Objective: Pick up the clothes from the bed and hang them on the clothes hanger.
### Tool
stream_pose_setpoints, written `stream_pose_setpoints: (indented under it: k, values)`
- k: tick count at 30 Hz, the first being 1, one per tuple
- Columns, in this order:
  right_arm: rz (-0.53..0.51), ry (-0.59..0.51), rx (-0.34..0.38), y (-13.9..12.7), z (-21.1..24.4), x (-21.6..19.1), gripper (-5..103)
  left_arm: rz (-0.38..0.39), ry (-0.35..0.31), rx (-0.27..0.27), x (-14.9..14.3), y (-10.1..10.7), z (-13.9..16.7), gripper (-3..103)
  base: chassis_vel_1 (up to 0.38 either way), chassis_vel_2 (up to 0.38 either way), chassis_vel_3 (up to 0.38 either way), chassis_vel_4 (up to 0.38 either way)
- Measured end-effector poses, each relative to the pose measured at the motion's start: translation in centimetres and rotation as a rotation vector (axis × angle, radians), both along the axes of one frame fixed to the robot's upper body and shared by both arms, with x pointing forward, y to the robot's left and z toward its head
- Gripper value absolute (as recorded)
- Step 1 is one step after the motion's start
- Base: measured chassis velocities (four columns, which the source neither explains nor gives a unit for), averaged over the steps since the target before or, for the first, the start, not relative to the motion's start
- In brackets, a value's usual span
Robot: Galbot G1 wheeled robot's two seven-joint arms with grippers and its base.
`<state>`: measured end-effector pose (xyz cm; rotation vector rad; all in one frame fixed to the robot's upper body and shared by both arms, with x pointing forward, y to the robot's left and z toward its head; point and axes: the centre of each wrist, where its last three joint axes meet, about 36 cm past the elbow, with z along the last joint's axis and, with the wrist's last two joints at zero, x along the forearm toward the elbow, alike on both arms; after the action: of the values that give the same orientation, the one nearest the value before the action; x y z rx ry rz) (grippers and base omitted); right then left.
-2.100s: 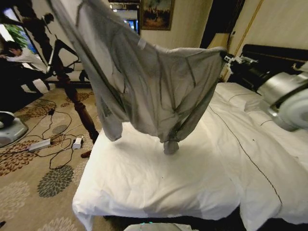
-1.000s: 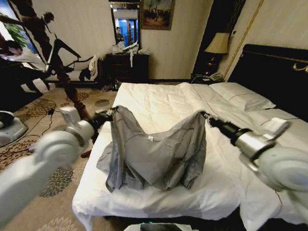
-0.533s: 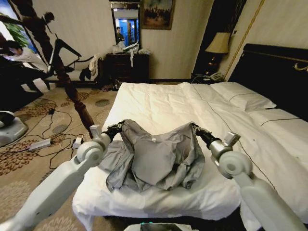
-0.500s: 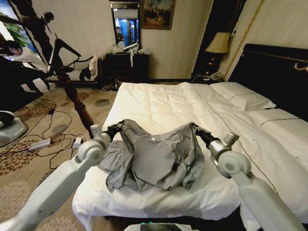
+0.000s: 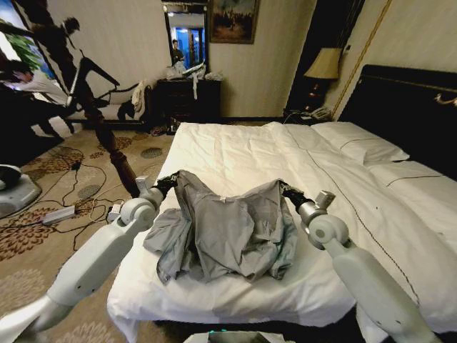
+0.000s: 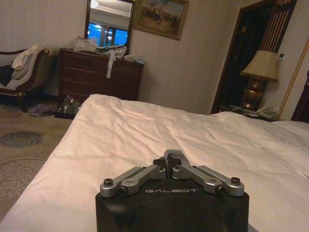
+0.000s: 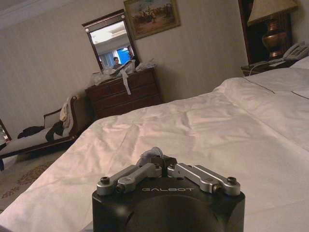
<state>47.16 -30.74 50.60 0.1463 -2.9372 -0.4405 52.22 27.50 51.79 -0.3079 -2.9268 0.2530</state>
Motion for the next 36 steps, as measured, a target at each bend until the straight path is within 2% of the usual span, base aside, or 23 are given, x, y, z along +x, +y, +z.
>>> stream_pose_setpoints:
  k: [5,13,21,25,27,30,31,33,36]
  values:
    - [-0.024,-0.047,-0.016,-0.7,0.8,0.6,0,0.017,-0.037,-0.019,1.0,0.0,1.0,0,0.0,0.0,0.0,0.0]
    - [-0.023,-0.161,-0.027,-1.4,4.2,-0.7,0,0.012,-0.128,-0.058,0.0,0.9,4.8,0,0.0,0.0,0.0,0.0]
    - [0.006,-0.151,-0.052,-1.0,3.5,-1.3,0,0.027,-0.088,-0.035,-0.2,1.7,4.1,0,0.0,0.0,0.0,0.0]
    - [0.02,-0.134,-0.061,-0.6,2.8,-1.4,0,0.03,-0.061,-0.023,-0.5,2.1,3.8,22,0.0,0.0,0.0,0.0]
    - [0.021,-0.131,-0.061,-0.6,2.8,-1.4,0,0.031,-0.055,-0.021,-0.6,2.3,3.9,22,0.0,0.0,0.0,0.0]
    - [0.023,-0.125,-0.058,-0.5,2.6,-1.4,0,0.004,-0.025,-0.054,-1.3,2.5,4.5,37,0.0,0.0,0.0,0.0]
    - [0.023,-0.125,-0.058,-0.5,2.6,-1.4,0,0.004,-0.025,-0.054,-1.3,2.5,4.5,37,0.0,0.0,0.0,0.0]
    - [0.021,-0.123,-0.056,-0.4,2.5,-1.4,0,-0.014,-0.01,-0.078,-1.7,2.5,4.9,48,0.0,0.0,0.0,0.0]
    - [0.021,-0.121,-0.055,-0.4,2.5,-1.5,0,-0.01,-0.01,-0.079,-1.8,2.7,5.1,59,0.0,0.0,0.0,0.0]
